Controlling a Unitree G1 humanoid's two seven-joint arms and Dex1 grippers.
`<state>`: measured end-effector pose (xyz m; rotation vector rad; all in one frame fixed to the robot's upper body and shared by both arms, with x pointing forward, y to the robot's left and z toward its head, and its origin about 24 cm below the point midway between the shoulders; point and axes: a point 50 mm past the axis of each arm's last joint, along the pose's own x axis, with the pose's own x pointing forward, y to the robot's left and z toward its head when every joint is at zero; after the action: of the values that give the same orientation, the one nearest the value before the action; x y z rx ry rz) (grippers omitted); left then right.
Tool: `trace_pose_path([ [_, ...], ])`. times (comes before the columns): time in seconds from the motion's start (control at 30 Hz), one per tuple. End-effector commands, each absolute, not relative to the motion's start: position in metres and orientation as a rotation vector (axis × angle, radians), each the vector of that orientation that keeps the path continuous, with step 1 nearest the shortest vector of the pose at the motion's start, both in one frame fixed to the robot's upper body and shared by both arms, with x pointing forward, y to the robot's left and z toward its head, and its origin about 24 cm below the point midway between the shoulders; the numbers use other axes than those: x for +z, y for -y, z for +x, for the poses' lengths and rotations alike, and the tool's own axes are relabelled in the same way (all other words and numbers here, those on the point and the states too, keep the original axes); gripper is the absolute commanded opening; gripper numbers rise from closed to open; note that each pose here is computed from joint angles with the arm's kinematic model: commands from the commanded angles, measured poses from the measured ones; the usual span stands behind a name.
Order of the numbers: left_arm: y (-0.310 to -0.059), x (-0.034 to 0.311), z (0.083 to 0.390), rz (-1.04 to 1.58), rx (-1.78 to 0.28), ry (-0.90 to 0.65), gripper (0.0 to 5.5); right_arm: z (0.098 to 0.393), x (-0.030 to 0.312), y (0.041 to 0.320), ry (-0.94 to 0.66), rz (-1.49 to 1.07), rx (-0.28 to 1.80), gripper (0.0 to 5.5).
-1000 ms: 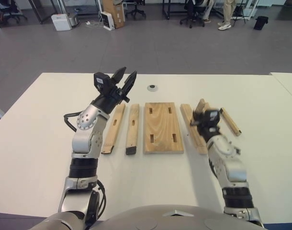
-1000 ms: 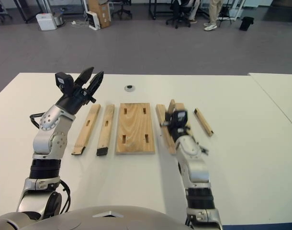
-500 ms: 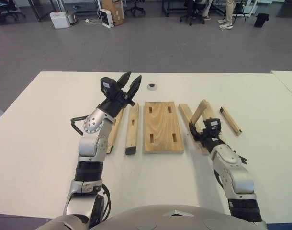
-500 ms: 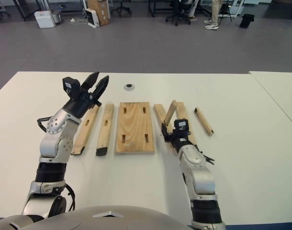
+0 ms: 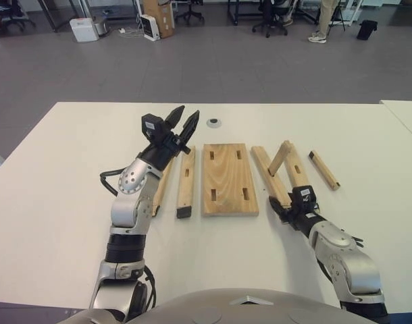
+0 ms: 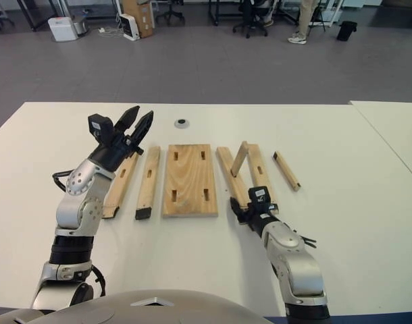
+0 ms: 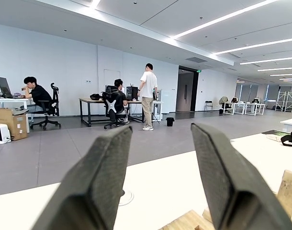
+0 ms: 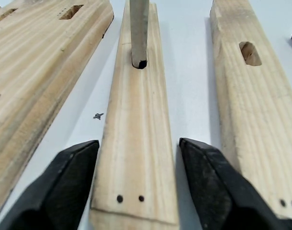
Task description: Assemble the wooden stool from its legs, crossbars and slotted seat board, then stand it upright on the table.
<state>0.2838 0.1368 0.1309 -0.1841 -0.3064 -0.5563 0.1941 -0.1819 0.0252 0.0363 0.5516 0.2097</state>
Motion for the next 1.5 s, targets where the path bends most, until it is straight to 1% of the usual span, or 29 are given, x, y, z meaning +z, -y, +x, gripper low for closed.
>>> trace_pose_path([
  [0.03, -0.139, 0.131, 0.284, -0.159, -0.543, 0.301, 2.27, 0.193, 0.016, 0.184, -0.617, 0.048, 0.192, 2.48],
  [0.1, -0.141, 0.130, 0.285, -0.145, -0.539, 0.285, 2.27, 0.194, 0.017, 0.184, -0.615, 0.042, 0.192, 2.13],
  [0.23, -0.142, 0.138, 0.288, -0.291, -0.536, 0.271, 2.27, 0.198, 0.022, 0.179, -0.576, 0.091, 0.217, 2.07],
  [0.3, -0.147, 0.143, 0.290, -0.355, -0.544, 0.275, 2.27, 0.205, 0.034, 0.180, -0.504, 0.117, 0.232, 2.07],
  [0.43, -0.168, 0.161, 0.300, -0.512, -0.557, 0.321, 2.27, 0.232, 0.082, 0.189, -0.268, 0.205, 0.270, 2.07],
  [0.53, -0.165, 0.180, 0.308, -0.570, -0.715, 0.318, 2.27, 0.246, 0.126, 0.181, -0.114, 0.290, 0.424, 2.07],
  [0.6, -0.161, 0.190, 0.312, -0.609, -0.806, 0.302, 2.27, 0.248, 0.152, 0.163, -0.056, 0.341, 0.595, 2.07],
  [0.67, -0.157, 0.197, 0.314, -0.664, -0.884, 0.285, 2.66, 0.245, 0.171, 0.147, -0.021, 0.405, 0.759, 2.07],
  [0.73, -0.153, 0.203, 0.314, -0.701, -0.960, 0.270, 2.94, 0.242, 0.183, 0.138, -0.004, 0.473, 0.877, 2.07],
  [0.8, -0.149, 0.209, 0.311, -0.747, -1.050, 0.247, 3.32, 0.240, 0.189, 0.135, -0.002, 0.526, 0.935, 2.07],
  [0.83, -0.146, 0.210, 0.308, -0.762, -1.109, 0.225, 3.59, 0.239, 0.191, 0.135, -0.004, 0.544, 0.952, 2.07],
  [0.9, -0.141, 0.211, 0.303, -0.768, -1.186, 0.180, 3.93, 0.237, 0.192, 0.133, -0.016, 0.574, 0.987, 2.07],
  [0.93, -0.139, 0.210, 0.302, -0.773, -1.209, 0.162, 4.08, 0.236, 0.193, 0.132, -0.023, 0.586, 1.003, 2.07],
  [0.97, -0.138, 0.211, 0.300, -0.789, -1.231, 0.150, 4.12, 0.234, 0.193, 0.131, -0.032, 0.595, 1.018, 2.07],
  [1.07, -0.137, 0.215, 0.296, -0.839, -1.289, 0.139, 4.12, 0.229, 0.189, 0.127, -0.072, 0.623, 1.067, 2.07],
  [1.37, -0.144, 0.222, 0.296, -0.918, -1.305, 0.147, 4.12, 0.217, 0.184, 0.128, -0.150, 0.652, 1.158, 2.07],
  [1.4, -0.144, 0.221, 0.295, -0.926, -1.317, 0.139, 3.93, 0.215, 0.184, 0.128, -0.158, 0.657, 1.179, 2.07],
  [1.43, -0.144, 0.221, 0.294, -0.935, -1.334, 0.129, 3.88, 0.214, 0.185, 0.127, -0.165, 0.660, 1.197, 2.07],
  [1.47, -0.144, 0.221, 0.293, -0.940, -1.347, 0.121, 3.60, 0.213, 0.185, 0.128, -0.169, 0.663, 1.207, 2.07],
  [1.5, -0.144, 0.220, 0.292, -0.941, -1.355, 0.115, 3.51, 0.212, 0.185, 0.128, -0.172, 0.669, 1.213, 2.07],
])
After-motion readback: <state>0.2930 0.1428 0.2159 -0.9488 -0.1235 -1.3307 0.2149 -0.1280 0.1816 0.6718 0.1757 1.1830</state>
